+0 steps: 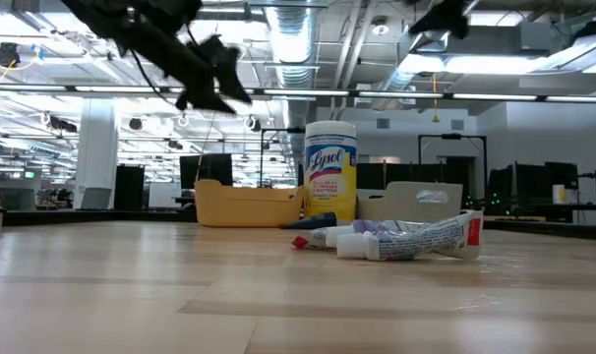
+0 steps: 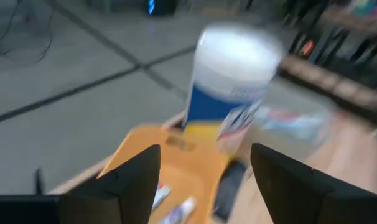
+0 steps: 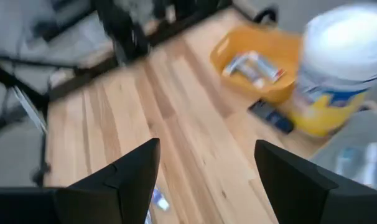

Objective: Pick & Place Travel size toiletries
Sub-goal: Put the blue shaving butter into the black bin

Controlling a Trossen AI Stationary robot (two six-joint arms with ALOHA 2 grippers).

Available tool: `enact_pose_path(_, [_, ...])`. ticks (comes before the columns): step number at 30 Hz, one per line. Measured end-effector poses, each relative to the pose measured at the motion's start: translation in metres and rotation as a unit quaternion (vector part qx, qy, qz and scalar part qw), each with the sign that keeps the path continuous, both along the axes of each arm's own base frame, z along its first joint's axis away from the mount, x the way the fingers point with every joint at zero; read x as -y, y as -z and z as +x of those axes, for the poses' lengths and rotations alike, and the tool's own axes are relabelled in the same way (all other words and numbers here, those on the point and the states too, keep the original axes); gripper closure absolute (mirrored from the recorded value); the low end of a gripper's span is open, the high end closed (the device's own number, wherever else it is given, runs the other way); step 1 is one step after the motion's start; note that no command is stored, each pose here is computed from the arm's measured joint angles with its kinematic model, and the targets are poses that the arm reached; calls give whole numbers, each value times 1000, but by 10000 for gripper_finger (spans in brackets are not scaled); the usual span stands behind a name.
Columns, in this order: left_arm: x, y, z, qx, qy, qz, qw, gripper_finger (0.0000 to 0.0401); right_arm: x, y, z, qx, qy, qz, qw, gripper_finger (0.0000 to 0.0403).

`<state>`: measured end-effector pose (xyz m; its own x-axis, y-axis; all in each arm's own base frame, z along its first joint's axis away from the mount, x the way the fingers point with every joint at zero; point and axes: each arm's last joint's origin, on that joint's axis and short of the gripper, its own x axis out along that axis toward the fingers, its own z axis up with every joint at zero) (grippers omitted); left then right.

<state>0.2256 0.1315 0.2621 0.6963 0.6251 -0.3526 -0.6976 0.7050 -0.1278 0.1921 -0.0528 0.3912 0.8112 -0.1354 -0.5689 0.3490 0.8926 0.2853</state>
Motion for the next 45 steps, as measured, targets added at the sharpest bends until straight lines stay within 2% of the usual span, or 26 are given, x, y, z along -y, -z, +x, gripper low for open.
enact_pose_path(7, [24, -54, -40, 110, 22, 53, 992, 182, 1, 71, 93, -97, -83, -40, 991, 149])
enact_pose_path(11, [35, -69, -60, 135, 22, 67, 988, 184, 6, 112, 136, -156, -120, -59, 979, 149])
enact_pose_path(13, [40, -72, -68, 139, 24, 69, 988, 181, 12, 128, 155, -196, -120, -86, 969, 149])
enact_pose_path(16, [47, -75, -76, 138, 30, 68, 988, 173, 22, 145, 178, -265, -113, -158, 945, 149])
enact_pose_path(19, [52, -76, -82, 135, 36, 66, 988, 165, 30, 159, 199, -328, -118, -227, 909, 149])
enact_pose_path(23, [56, -76, -84, 136, 44, 65, 988, 158, 38, 174, 223, -371, -148, -274, 875, 149])
enact_pose_path(28, [57, -76, -83, 135, 49, 64, 987, 159, 52, 192, 243, -412, -164, -321, 837, 149])
enact_pose_path(31, [58, -76, -83, 136, 53, 64, 987, 159, 60, 200, 245, -428, -169, -329, 824, 149])
enact_pose_path(35, [59, -76, -82, 136, 56, 63, 987, 157, 74, 211, 243, -447, -169, -318, 819, 149])
enact_pose_path(41, [59, -74, -82, 126, 56, 59, 989, 159, 93, 216, 240, -447, -158, -311, 823, 152])
enact_pose_path(43, [59, -74, -82, 125, 56, 58, 989, 159, 98, 215, 240, -446, -156, -315, 823, 170])
enact_pose_path(45, [59, -74, -82, 123, 56, 57, 989, 159, 103, 215, 239, -444, -150, -313, 826, 205])
